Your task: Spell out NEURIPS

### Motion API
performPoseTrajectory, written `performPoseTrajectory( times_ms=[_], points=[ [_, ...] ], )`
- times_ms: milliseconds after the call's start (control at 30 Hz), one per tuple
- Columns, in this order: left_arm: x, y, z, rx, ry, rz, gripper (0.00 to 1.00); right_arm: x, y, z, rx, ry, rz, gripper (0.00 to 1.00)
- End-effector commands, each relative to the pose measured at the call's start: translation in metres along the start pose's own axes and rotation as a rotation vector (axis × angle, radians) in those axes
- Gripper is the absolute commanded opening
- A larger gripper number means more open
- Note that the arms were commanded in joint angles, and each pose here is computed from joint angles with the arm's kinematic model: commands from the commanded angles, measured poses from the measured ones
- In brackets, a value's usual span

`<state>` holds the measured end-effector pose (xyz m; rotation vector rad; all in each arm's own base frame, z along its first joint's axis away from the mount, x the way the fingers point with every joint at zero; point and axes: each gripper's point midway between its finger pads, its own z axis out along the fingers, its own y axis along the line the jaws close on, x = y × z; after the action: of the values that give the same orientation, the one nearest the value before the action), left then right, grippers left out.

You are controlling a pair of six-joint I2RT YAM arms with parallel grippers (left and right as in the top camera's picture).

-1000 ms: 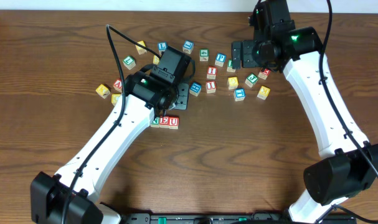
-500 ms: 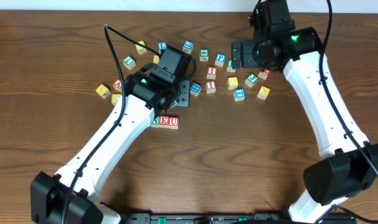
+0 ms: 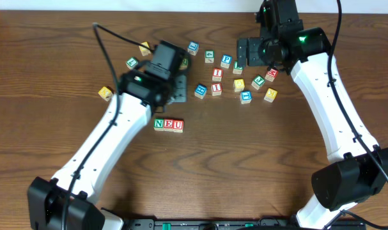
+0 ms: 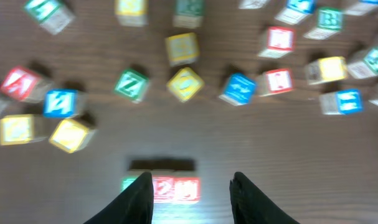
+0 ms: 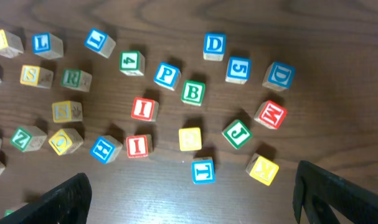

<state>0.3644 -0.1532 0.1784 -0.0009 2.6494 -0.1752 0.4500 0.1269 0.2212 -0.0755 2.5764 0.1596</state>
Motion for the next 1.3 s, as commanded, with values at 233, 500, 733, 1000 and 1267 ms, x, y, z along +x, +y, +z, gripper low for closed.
performPoseTrajectory(
  times_ms=[233, 500, 733, 1000, 1267],
  points=[
    [-0.034, 0.065, -0.050, -0.090, -0.027, -0.052, 0.40, -0.021, 0.024, -0.012, -0.102, -0.085, -0.014, 0.99],
    [-0.036, 0.129, -0.061, -0.175, -0.021, -0.199, 0.40, -0.026, 0.062, -0.017, -0.235, -0.113, -0.030, 0.94],
    [-0.034, 0.150, -0.063, -0.204, -0.013, -0.242, 0.40, -0.031, 0.083, -0.021, -0.268, -0.107, 0.003, 0.91],
    [-0.029, 0.151, -0.064, -0.209, 0.008, -0.220, 0.40, -0.052, 0.117, 0.009, -0.284, -0.059, -0.016, 0.87],
    [-0.028, 0.155, -0.065, -0.235, 0.009, -0.220, 0.40, -0.047, 0.164, 0.084, -0.302, 0.012, 0.003, 0.85]
  ],
)
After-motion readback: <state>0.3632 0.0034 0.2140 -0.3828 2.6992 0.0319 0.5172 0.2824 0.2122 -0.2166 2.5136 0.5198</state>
